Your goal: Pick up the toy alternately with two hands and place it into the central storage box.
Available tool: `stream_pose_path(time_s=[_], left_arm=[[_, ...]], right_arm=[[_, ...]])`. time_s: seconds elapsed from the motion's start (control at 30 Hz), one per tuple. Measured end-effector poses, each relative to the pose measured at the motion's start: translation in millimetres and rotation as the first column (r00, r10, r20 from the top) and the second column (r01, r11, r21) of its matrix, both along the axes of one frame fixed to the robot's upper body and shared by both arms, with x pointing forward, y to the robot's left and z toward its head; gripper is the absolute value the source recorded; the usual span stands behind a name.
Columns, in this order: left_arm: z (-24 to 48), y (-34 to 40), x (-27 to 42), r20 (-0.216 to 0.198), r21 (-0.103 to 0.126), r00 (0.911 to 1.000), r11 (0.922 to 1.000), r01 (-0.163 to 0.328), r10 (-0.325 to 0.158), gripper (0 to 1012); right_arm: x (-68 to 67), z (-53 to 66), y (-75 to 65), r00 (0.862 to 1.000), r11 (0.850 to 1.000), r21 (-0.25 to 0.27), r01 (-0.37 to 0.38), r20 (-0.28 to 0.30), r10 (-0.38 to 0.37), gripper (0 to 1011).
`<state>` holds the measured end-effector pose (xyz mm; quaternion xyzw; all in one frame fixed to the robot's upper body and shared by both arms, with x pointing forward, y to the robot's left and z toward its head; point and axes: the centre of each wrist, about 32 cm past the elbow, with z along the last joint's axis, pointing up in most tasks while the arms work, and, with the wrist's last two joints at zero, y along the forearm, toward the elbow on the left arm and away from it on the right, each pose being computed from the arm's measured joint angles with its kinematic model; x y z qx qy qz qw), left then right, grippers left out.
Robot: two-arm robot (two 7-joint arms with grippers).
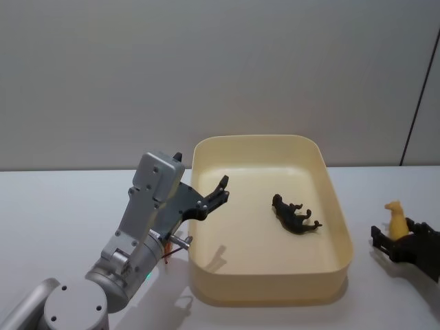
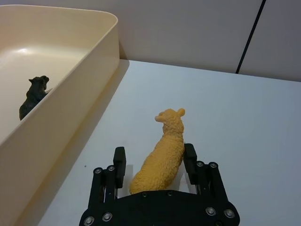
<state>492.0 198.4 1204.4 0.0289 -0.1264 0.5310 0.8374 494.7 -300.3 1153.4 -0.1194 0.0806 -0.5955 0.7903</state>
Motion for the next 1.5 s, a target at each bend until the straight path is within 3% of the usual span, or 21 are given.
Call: stream_pose_path(time_s=[0.27,0.5,0.83,1.2,1.5], left_arm=[[0.0,0.0,0.0,0.000,0.000,1.0000,1.0000,0.000,0.000,1001],[0.0,0.0,0.0,0.000,0.000,1.0000,1.0000,0.000,0.000,1001],[0.0,0.0,0.0,0.000,0.000,1.0000,1.0000,0.000,0.000,1001],[0.0,0.0,0.0,0.000,0.000,1.0000,1.0000,0.000,0.000,1001],[0.0,0.0,0.0,0.000,0.000,1.0000,1.0000,0.000,0.000,1001]], right_arm=[[0.1,-0.3,0.7,1.000,1.000,-0.004,0.002,0.003,-0.002,546],[-2.3,1.8,-0.4,0.999,1.000,-0.010,0.007,0.040,-0.007,352],[-0.1,14.3,0.6,0.989,1.000,-0.019,-0.005,0.148,0.008,347],[18.3,46.4,11.7,0.952,0.994,-0.007,-0.111,0.287,0.109,347],[35.2,62.3,26.0,0.927,0.976,0.002,-0.219,0.314,0.208,347]])
